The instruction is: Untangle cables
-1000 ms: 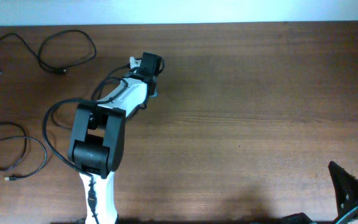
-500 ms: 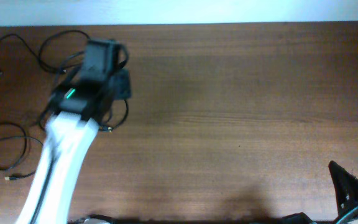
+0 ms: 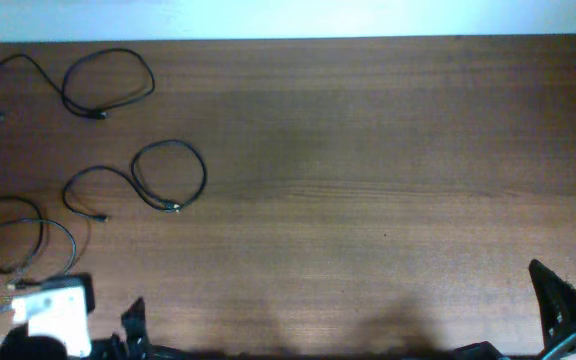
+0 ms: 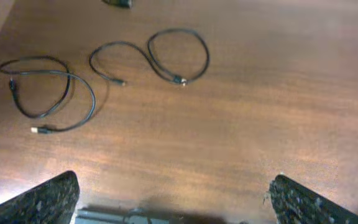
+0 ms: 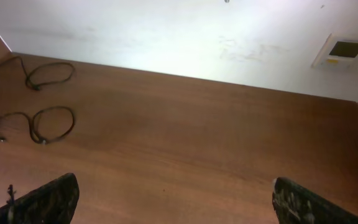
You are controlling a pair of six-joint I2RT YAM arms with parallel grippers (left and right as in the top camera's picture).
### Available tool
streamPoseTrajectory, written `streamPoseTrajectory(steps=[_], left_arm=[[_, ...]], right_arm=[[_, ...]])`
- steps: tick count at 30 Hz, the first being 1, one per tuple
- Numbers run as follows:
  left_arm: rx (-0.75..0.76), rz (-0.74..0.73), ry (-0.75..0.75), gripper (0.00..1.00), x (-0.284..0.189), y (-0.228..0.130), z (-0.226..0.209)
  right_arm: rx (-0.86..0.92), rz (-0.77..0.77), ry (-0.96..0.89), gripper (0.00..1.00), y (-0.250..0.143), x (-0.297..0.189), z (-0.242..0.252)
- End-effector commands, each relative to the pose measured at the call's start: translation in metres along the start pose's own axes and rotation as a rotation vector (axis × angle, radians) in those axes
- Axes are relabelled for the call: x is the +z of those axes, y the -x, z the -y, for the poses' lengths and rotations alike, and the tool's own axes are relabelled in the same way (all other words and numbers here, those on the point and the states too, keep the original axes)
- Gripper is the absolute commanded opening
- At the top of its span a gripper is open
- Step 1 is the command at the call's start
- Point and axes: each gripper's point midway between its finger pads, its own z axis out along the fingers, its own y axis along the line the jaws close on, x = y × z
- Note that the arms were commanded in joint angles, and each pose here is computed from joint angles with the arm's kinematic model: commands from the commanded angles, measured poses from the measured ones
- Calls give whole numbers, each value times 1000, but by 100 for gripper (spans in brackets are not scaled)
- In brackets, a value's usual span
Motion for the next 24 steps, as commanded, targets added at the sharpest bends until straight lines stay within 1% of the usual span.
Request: streamPoseTrajectory(steps=[1,3,4,6,7,8,11,13,16,17,22,24], left_arm=[[-63,90,-9,99,-17,-17,-6],[-109,178,7,99,-29,-36,-14],[-129,230,11,99,-35,-39,-16],[-170,389,1,99,-50,-33,-17],[-182,441,-4,99,-54,-29,-17],[-186,456,-7,99,-52,-29,-16],[-192,428,14,99,-33,-45,-16],[-201,439,21,99,-24,-50,-16],[-220,544,4,99,-10,-32,-10],[-217,558,-13,99,1,-26,-6],[-206,501,-30,99,70,-18,3],[-207,518,-33,99,99,-10,5]], right_arm=[[9,-3,-15,98,-1,-1,2],[9,-2,-15,98,-1,-1,2],[9,-3,-15,99,-1,-1,2],[9,-2,-15,99,-1,-1,2],[9,-2,-15,99,-1,-1,2],[10,-3,-15,99,-1,-1,2],[9,-2,-15,99,-1,-1,2],[9,-3,-15,99,-1,-1,2],[9,-3,-15,98,-1,-1,2],[9,-2,-15,99,-1,-1,2],[9,-2,-15,99,-1,-1,2],[9,-2,-15,99,-1,-1,2]])
